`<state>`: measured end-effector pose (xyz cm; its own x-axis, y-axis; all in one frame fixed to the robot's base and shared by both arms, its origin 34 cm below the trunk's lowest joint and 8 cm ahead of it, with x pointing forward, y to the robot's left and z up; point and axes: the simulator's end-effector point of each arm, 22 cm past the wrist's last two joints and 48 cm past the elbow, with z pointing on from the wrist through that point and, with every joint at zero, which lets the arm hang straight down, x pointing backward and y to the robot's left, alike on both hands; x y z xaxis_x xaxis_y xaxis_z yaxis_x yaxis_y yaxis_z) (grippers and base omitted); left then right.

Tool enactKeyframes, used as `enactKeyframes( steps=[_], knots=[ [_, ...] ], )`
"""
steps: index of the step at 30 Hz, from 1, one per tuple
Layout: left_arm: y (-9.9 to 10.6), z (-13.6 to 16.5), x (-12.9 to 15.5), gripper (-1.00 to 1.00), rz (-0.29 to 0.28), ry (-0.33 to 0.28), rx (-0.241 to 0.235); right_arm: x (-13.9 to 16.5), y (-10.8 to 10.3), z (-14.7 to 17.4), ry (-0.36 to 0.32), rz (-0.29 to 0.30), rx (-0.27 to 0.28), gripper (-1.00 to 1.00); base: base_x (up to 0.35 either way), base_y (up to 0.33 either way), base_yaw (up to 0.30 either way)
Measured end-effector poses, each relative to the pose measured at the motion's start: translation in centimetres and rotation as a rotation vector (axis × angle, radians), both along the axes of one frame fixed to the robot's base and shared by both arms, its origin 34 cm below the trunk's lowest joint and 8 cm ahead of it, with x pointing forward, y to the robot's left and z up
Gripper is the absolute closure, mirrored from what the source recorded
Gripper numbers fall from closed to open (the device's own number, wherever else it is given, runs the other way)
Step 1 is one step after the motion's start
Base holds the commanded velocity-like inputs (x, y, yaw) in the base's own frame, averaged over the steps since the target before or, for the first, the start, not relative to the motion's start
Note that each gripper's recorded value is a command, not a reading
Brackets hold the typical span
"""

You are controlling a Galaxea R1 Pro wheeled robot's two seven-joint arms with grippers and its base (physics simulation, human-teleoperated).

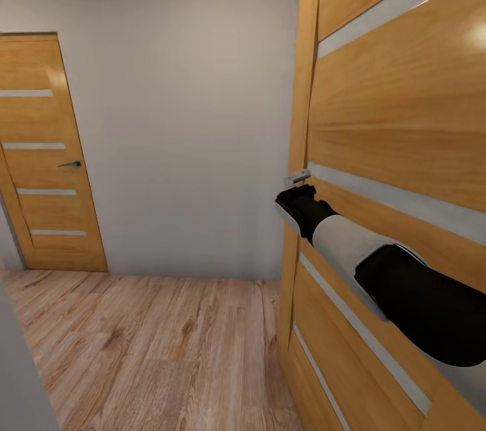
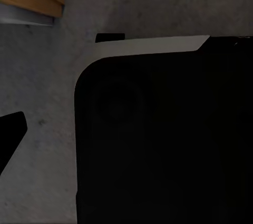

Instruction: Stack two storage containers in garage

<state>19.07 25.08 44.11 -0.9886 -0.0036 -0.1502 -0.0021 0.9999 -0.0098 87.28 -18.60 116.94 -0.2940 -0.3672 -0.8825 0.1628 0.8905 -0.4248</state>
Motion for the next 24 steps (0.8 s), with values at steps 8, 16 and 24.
enactKeyframes(
  steps=[8, 16, 24],
  knots=[
    [-0.01, 0.00, 0.00, -1.00, 0.002, 0.000, -0.001, -0.01, 0.00, 0.02, -0.001, 0.000, -0.001, -1.00, 0.027, 0.000, 0.000],
    [0.00, 0.00, 0.00, -1.00, 0.001, 0.000, 0.000, 0.01, -0.01, 0.05, -0.001, 0.000, -0.004, -1.00, 0.010, 0.000, 0.000],
    [0.00, 0.00, 0.00, -1.00, 0.001, 0.000, 0.000, 0.00, -0.04, 0.03, -0.001, -0.001, -0.006, -1.00, 0.000, 0.000, 0.000]
  ],
)
